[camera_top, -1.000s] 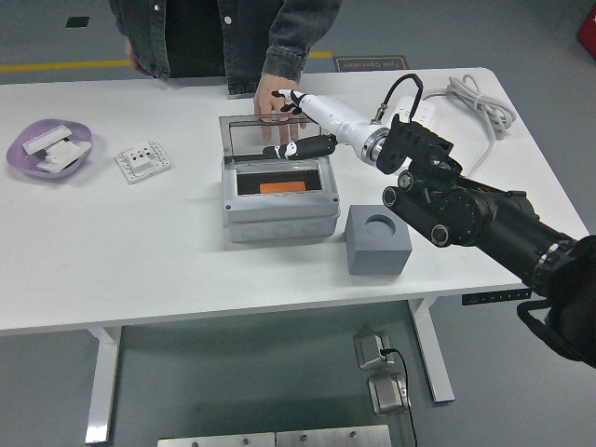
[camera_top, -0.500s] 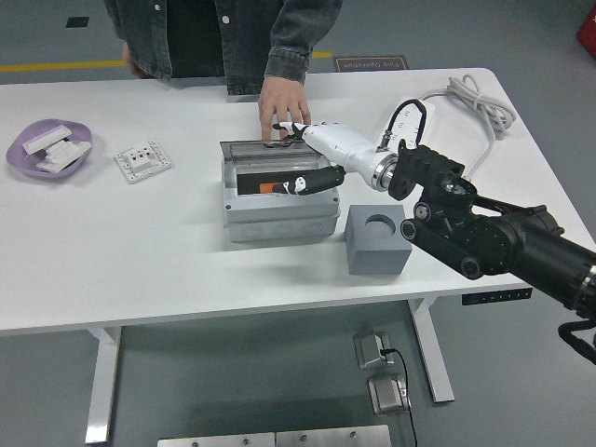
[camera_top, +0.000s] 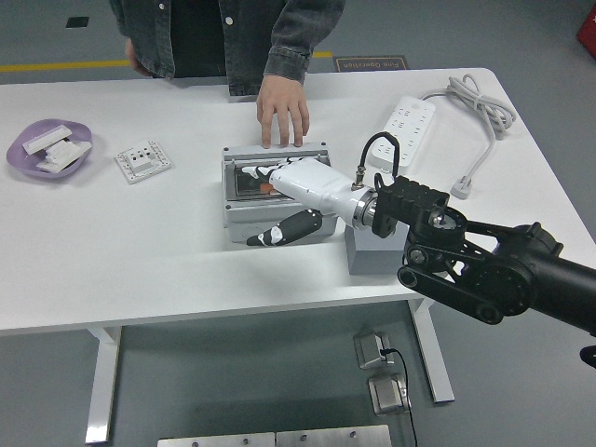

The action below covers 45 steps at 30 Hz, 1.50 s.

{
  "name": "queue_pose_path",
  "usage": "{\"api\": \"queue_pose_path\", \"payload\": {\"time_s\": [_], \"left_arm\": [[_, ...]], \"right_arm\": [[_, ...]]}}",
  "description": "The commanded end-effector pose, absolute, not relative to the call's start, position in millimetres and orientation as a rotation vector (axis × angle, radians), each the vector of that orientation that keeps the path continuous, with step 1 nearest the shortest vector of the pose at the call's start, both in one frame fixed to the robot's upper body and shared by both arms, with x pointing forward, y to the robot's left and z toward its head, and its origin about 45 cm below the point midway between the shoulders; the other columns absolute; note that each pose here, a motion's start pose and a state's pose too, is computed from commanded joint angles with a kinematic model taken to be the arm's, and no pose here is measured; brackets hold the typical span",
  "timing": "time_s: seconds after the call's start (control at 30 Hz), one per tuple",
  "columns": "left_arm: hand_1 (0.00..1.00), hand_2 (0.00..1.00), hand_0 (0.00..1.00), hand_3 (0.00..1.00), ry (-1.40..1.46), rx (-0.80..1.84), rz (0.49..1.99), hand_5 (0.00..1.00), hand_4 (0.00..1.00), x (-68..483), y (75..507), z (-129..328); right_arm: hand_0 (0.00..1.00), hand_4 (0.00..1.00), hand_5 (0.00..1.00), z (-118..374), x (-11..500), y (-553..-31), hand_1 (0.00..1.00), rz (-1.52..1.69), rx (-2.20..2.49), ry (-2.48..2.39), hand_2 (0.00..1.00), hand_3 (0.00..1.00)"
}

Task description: Pick up the cylinder from the cube,place it in the box,flap close box

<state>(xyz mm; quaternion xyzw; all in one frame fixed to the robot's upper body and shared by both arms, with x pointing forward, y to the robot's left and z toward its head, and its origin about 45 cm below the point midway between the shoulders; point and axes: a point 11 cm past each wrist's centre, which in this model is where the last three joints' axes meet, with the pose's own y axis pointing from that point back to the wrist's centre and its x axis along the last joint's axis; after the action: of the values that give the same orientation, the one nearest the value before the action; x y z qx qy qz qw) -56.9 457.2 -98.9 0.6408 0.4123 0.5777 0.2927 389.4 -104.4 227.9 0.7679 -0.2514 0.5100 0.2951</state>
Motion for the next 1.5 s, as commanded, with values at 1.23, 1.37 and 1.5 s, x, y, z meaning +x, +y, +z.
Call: {"api": "queue_pose_path", "payload": {"time_s": [1.23, 1.37, 1.5], "left_arm": [[0.646, 0.605, 0.629, 0.609, 1.165, 1.694, 1.514, 0.248, 0.650, -81, 434, -106], [0.645, 0.605, 0.630, 0.610, 1.166, 1.703, 1.514, 0.249, 0.651, -82, 436, -105], [0.645, 0.605, 0.630, 0.610, 1.164, 1.703, 1.516, 0.249, 0.651, -82, 437, -105]], "right_arm": [[0.704, 0.919, 0.603, 212, 348, -347, 0.691, 0.365, 2.233, -2.319, 0.695, 0.727], [0.736, 0.952, 0.666, 192, 344, -367, 0.722, 0.145, 2.210, -2.477, 0.714, 0.755], [0.736, 0.952, 0.666, 182, 339, -372, 0.722, -0.026, 2.208, -2.588, 0.714, 0.755]]}}
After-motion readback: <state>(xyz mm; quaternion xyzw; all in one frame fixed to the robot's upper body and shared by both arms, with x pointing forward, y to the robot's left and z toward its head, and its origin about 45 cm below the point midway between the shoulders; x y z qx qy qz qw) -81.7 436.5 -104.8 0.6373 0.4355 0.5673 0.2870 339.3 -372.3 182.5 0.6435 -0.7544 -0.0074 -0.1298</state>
